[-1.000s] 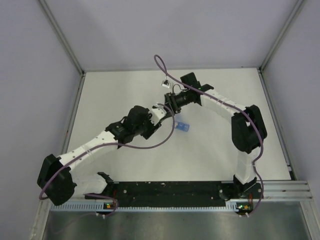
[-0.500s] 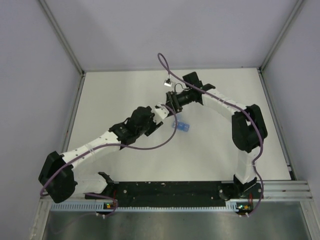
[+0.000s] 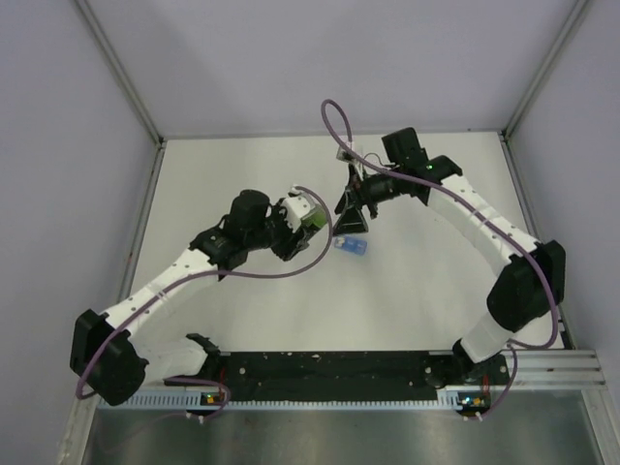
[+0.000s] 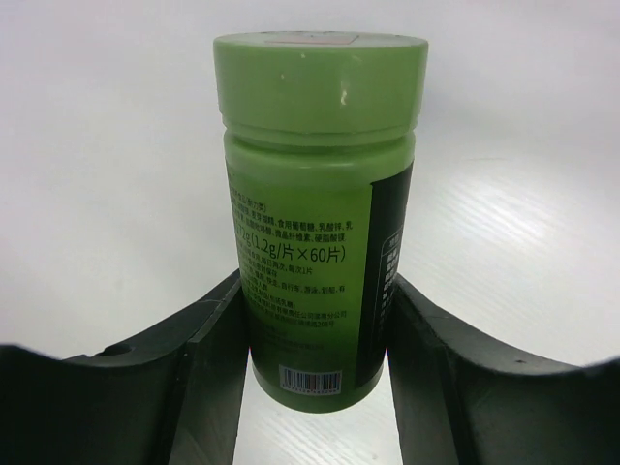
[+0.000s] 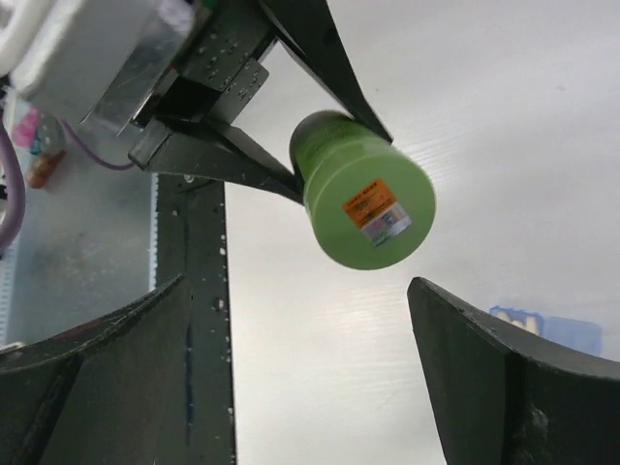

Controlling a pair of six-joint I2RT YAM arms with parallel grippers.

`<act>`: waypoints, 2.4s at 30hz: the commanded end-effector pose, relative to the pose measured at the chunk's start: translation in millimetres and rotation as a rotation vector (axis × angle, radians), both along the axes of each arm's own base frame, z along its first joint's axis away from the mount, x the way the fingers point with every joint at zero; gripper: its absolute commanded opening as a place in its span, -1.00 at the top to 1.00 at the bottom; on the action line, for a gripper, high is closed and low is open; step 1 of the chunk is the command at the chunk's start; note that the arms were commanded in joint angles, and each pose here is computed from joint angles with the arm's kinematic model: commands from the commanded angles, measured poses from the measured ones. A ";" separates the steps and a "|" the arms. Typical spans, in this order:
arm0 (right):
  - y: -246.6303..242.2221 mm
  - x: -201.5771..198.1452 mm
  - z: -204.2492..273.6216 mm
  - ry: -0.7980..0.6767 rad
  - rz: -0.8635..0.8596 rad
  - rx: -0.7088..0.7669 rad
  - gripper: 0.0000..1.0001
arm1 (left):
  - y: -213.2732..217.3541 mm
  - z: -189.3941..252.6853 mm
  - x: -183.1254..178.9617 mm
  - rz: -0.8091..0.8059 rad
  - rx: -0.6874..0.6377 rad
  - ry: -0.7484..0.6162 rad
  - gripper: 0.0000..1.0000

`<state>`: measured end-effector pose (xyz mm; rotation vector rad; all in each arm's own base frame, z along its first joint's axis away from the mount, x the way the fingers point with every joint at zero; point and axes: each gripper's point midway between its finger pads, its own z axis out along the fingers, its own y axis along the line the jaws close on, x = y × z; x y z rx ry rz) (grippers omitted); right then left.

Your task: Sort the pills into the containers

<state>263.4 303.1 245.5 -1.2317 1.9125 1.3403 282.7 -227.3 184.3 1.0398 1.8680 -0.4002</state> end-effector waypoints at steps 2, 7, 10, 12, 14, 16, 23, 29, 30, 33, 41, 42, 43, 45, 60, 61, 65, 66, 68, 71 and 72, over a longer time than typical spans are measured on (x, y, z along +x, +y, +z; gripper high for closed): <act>-15.3 -11.6 33.8 -0.333 0.076 0.026 -0.84 | -41.4 48.9 -64.3 -0.391 -0.233 0.163 1.00; -6.5 -31.8 33.0 -0.436 0.144 -0.001 -0.86 | -47.5 56.1 -80.0 -0.480 -0.273 0.242 1.00; 0.7 -42.5 29.0 -0.450 0.179 -0.004 -0.86 | -50.0 57.2 -85.1 -0.511 -0.287 0.274 1.00; 2.9 -45.6 28.8 -0.448 0.190 0.003 -0.76 | -50.3 56.8 -86.4 -0.515 -0.289 0.284 1.00; 4.5 -48.2 27.4 -0.438 0.200 0.007 -0.60 | -49.7 56.4 -86.2 -0.512 -0.288 0.285 1.00; 5.5 -49.6 27.0 -0.426 0.206 0.014 -0.41 | -49.5 56.6 -85.7 -0.508 -0.286 0.277 1.00; 10.2 -53.5 20.7 -0.340 0.213 0.024 0.25 | -45.9 50.1 -73.3 -0.445 -0.266 0.232 1.00; 19.9 -46.8 9.5 -0.201 0.175 0.001 0.70 | -38.3 43.1 -51.3 -0.341 -0.213 0.140 1.00; 22.2 -44.6 6.3 -0.171 0.164 -0.005 0.73 | -34.9 42.8 -42.6 -0.298 -0.201 0.106 1.00; 31.2 -34.8 -1.5 -0.088 0.125 -0.023 0.80 | -23.7 44.3 -20.4 -0.175 -0.155 0.003 1.00; 55.1 11.6 -27.2 0.255 0.007 -0.047 0.82 | 6.1 38.7 21.9 0.108 -0.010 -0.205 1.00; 58.0 14.3 -30.5 0.311 -0.004 -0.051 0.80 | 12.8 37.1 27.5 0.154 0.017 -0.228 1.00; 60.7 16.9 -35.9 0.358 -0.004 -0.053 0.77 | 15.7 35.0 30.5 0.179 0.042 -0.247 1.00; 64.8 17.9 -44.0 0.443 0.014 -0.045 0.69 | 19.6 29.7 34.3 0.210 0.090 -0.284 1.00; 47.2 19.0 -17.4 0.422 0.043 0.049 -0.50 | 10.4 25.5 29.8 0.190 0.127 -0.296 1.00; 41.1 21.7 -15.4 0.400 0.025 0.050 -0.57 | 8.4 27.3 28.4 0.173 0.114 -0.285 1.00; 21.7 23.6 -3.0 0.276 -0.021 0.053 -0.69 | 3.1 32.4 22.4 0.131 0.058 -0.230 1.00; 17.9 22.3 -1.0 0.214 -0.023 0.049 -0.72 | 1.0 34.3 20.1 0.114 0.039 -0.213 1.00; 10.1 19.6 2.6 0.111 -0.034 0.034 -0.78 | -5.6 38.3 13.3 0.062 -0.017 -0.157 1.00; -0.9 16.3 11.6 -0.032 -0.049 0.019 -0.82 | -15.1 46.9 0.2 -0.037 -0.111 -0.066 1.00; -4.1 13.7 17.5 -0.083 -0.042 0.025 -0.84 | -16.1 48.0 -4.4 -0.064 -0.133 -0.033 1.00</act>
